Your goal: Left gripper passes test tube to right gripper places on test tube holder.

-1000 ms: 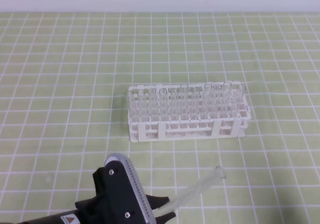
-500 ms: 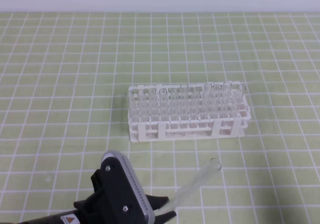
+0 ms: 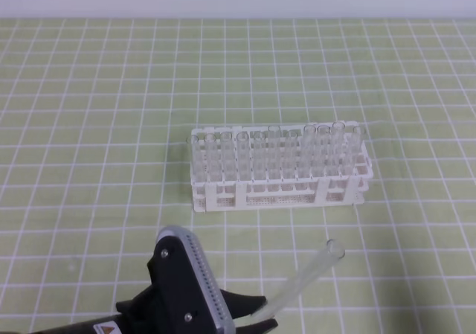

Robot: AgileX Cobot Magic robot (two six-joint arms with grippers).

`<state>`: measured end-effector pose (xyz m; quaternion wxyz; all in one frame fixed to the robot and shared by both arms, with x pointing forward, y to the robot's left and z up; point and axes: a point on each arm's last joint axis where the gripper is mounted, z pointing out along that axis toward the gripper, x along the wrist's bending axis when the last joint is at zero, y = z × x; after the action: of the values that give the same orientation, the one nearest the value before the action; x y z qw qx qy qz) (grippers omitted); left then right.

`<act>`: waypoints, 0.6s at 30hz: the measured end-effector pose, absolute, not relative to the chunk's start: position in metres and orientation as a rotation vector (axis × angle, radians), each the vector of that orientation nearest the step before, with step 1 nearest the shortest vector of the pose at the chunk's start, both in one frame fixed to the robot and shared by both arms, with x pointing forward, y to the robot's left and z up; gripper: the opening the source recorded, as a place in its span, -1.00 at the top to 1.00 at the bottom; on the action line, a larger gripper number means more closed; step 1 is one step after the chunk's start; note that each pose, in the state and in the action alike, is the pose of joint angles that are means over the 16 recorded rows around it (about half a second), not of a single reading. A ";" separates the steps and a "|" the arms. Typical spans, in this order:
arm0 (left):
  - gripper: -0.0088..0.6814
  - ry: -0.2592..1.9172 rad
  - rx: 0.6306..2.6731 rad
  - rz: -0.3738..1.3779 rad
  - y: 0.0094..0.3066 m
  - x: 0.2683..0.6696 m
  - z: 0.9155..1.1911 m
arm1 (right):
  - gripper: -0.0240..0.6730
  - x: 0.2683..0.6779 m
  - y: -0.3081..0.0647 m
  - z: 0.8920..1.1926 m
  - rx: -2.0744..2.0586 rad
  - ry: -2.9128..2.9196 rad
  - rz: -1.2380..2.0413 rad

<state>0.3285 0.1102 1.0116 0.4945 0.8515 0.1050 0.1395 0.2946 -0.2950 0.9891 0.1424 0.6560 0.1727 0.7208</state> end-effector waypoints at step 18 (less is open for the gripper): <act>0.81 0.122 1.986 0.059 0.066 0.324 0.981 | 0.24 0.262 -0.251 1.053 1.159 1.302 2.165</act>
<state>0.3242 0.0655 0.9806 0.5444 0.8369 0.0513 0.0248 0.2620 -0.2506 1.0534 0.1804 0.4102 0.4607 0.7662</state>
